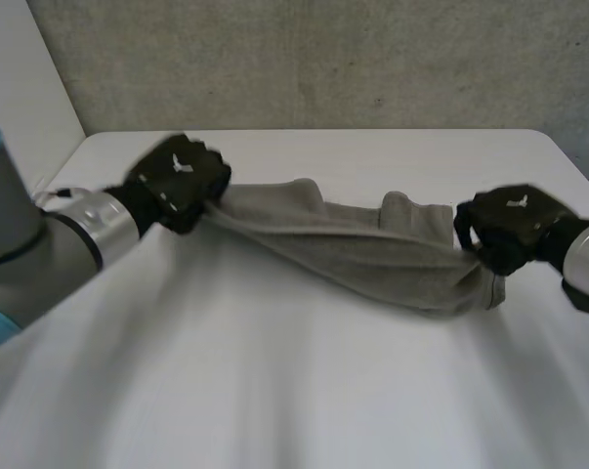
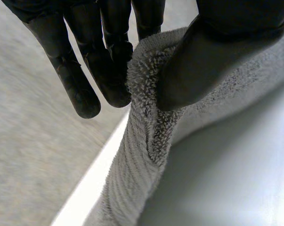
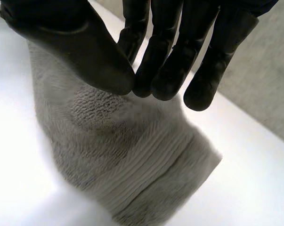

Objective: Fold the towel.

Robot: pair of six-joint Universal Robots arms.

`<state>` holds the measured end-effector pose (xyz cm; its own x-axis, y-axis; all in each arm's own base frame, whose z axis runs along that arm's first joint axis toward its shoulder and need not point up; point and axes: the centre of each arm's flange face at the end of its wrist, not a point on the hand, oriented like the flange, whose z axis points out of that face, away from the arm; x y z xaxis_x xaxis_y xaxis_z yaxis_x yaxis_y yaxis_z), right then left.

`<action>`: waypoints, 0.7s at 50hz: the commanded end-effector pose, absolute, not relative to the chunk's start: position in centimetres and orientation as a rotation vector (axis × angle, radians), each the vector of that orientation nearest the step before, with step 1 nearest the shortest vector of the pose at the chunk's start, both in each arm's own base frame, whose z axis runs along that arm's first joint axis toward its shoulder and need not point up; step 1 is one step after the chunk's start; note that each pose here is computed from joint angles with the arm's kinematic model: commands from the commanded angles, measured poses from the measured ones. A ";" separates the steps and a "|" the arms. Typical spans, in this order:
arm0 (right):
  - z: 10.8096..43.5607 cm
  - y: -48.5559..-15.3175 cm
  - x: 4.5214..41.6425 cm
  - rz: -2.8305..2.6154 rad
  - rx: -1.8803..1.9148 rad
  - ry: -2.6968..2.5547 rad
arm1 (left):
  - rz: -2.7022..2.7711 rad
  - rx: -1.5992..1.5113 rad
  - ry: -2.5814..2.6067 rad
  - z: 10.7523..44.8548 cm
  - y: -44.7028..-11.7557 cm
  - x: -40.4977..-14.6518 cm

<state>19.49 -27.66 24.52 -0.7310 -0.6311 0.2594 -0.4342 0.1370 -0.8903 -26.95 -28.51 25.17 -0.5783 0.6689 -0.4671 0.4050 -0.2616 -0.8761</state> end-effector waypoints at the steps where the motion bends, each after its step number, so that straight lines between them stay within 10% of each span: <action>1: 32.1 -25.4 19.4 -1.803 -1.071 2.131 | 2.124 -1.090 -1.743 31.4 -27.8 -24.1; 12: 37.9 -26.1 19.6 -1.956 -1.011 2.008 | 2.151 -0.745 -1.692 35.3 -28.7 -21.8; 23: 27.7 -26.4 26.2 -1.499 -1.153 2.087 | 1.809 -0.764 -1.981 24.3 -32.4 -23.2; 35: 18.5 -24.0 26.9 -1.294 -0.764 2.154 | 1.707 -0.787 -2.071 20.7 -31.7 -22.8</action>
